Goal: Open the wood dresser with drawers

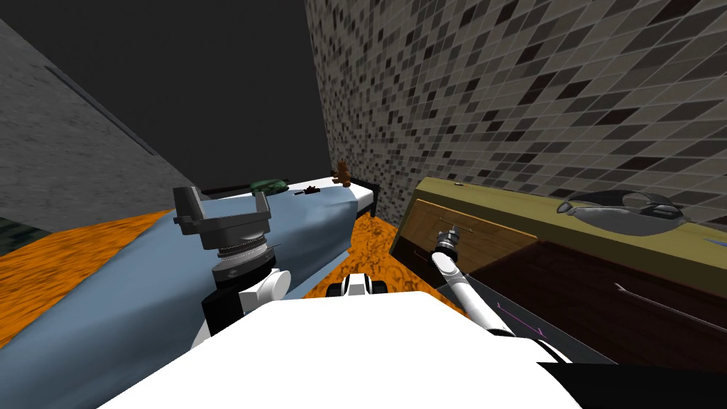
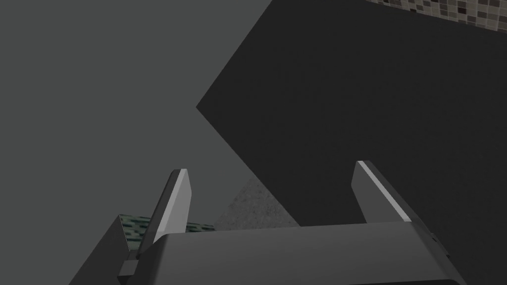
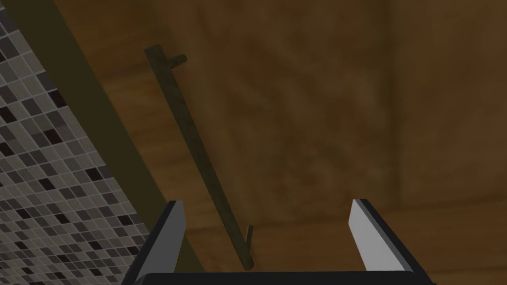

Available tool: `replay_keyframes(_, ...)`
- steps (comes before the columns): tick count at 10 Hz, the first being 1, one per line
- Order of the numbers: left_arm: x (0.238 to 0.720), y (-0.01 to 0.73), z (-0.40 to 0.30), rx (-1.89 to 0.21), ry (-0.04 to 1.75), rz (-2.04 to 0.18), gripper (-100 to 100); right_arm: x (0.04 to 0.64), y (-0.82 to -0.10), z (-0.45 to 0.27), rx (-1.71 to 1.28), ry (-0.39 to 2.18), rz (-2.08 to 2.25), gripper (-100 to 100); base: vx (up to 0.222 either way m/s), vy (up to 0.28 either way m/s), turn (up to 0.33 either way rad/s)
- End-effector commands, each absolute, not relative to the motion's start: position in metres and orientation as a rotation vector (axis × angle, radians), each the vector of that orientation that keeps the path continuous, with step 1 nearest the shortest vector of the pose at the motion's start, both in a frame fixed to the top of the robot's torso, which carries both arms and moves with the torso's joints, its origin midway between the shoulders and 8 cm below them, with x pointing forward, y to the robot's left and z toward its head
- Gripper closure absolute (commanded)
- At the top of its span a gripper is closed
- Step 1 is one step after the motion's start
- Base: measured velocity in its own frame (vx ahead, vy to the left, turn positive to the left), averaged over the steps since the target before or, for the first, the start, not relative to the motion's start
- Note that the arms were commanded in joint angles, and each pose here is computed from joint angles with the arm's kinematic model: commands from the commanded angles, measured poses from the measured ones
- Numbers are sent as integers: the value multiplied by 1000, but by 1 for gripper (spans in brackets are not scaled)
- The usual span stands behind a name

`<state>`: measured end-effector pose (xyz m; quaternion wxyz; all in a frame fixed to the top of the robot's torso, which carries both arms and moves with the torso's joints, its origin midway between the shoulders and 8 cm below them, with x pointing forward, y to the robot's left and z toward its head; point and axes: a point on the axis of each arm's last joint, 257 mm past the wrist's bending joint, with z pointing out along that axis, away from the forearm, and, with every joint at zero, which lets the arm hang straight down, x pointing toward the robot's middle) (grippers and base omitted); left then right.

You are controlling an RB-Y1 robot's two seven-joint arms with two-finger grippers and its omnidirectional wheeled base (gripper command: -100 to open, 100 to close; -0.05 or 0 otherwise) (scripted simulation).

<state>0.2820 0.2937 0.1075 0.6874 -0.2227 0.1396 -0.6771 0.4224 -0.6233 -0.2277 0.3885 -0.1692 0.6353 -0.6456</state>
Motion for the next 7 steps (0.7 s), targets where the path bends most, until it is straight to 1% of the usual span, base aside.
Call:
replay_keyframes(1, 282, 294, 107, -498, 312, -1516, 0, 425, -633, -211, -469, 1568, -1740, -100, 28, 17, 66)
replay_keyframes(4, 282, 294, 107, -498, 313, -1516, 0, 425, -636, -210, -460, 1577, -1720, -100, 37, -11, -1)
replay_keyframes(5, 282, 294, 107, -498, 313, -1516, 0, 426, -637, -209, -461, 1577, -1719, 100, 6, -3, 1)
replay_keyframes(6, 282, 294, 107, -498, 313, -1516, 0, 428, -636, -207, -464, 1574, -1716, 100, -62, 58, -43)
replay_keyframes(7, 282, 294, 107, -498, 312, -1516, 0, 428, -636, -207, -465, 1572, -1715, 100, -124, 150, -27)
